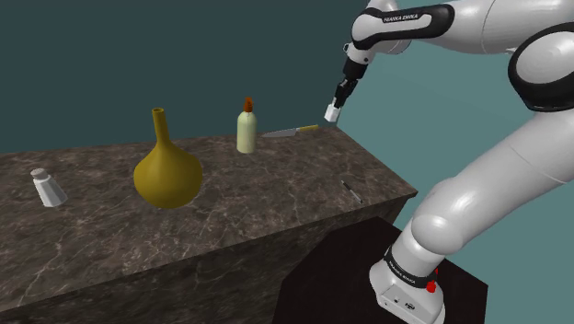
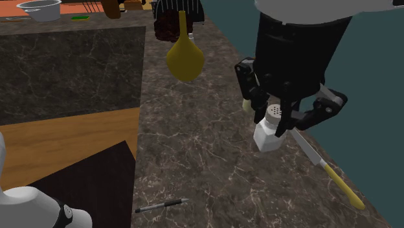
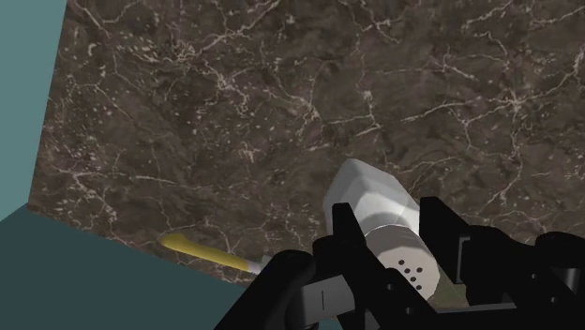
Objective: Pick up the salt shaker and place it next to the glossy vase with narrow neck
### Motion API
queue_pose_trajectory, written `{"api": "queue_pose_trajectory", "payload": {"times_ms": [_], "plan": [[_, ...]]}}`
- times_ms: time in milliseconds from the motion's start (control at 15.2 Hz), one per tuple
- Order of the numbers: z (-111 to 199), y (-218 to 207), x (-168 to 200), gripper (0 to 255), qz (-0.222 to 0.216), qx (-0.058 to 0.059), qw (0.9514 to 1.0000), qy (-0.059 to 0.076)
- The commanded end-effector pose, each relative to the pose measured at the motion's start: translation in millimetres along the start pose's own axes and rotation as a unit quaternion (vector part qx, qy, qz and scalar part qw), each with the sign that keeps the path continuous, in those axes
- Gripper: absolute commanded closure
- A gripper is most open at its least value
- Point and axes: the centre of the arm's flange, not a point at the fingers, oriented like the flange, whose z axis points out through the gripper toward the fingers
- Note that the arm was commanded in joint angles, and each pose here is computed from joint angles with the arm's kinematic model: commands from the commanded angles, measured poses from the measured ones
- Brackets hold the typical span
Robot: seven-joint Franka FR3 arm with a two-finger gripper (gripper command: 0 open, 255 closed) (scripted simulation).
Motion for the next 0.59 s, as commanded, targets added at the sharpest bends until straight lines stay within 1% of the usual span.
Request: {"api": "queue_pose_trajectory", "payload": {"times_ms": [0, 528], "plan": [[-10.4, 0.8, 1.9, 255, 0.000, 0.000, 1.0000, 0.000], [-52.2, 1.3, 7.9, 255, 0.000, 0.000, 1.0000, 0.000]]}}
